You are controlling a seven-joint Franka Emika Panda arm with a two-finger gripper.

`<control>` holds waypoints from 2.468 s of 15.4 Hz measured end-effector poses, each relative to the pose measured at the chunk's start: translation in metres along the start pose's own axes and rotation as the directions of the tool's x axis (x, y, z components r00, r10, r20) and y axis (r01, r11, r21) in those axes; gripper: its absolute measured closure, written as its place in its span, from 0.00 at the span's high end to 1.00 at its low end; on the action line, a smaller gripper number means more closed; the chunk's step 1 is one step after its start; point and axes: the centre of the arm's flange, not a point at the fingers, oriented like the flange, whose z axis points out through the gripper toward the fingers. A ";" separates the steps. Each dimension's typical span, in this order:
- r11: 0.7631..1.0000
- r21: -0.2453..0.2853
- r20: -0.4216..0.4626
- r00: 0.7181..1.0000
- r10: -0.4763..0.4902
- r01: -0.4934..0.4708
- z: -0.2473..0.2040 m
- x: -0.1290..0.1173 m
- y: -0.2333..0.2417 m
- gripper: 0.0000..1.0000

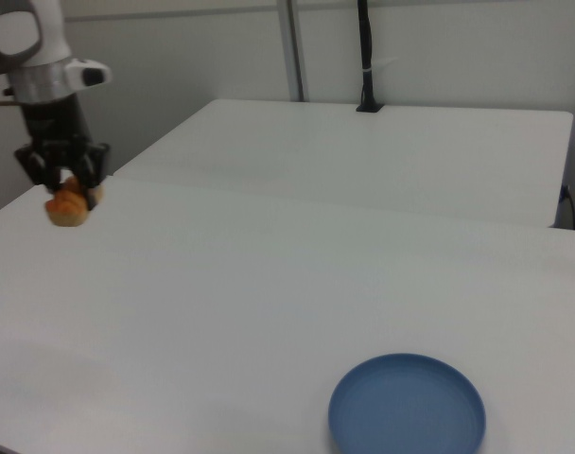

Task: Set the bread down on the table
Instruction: 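Lift the bread roll off the plate and carry it away from the plate, then lower the bread roll onto the bare table surface, then open the gripper and raise it away from the bread roll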

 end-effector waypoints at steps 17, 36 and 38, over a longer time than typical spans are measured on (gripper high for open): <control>0.994 0.052 0.006 0.995 0.095 -0.095 0.227 0.073 -0.222 0.48; 0.978 -0.011 -0.001 0.978 0.208 -0.208 0.307 0.078 -0.260 1.00; 0.973 -0.038 0.021 0.973 0.230 -0.229 0.272 0.083 -0.249 1.00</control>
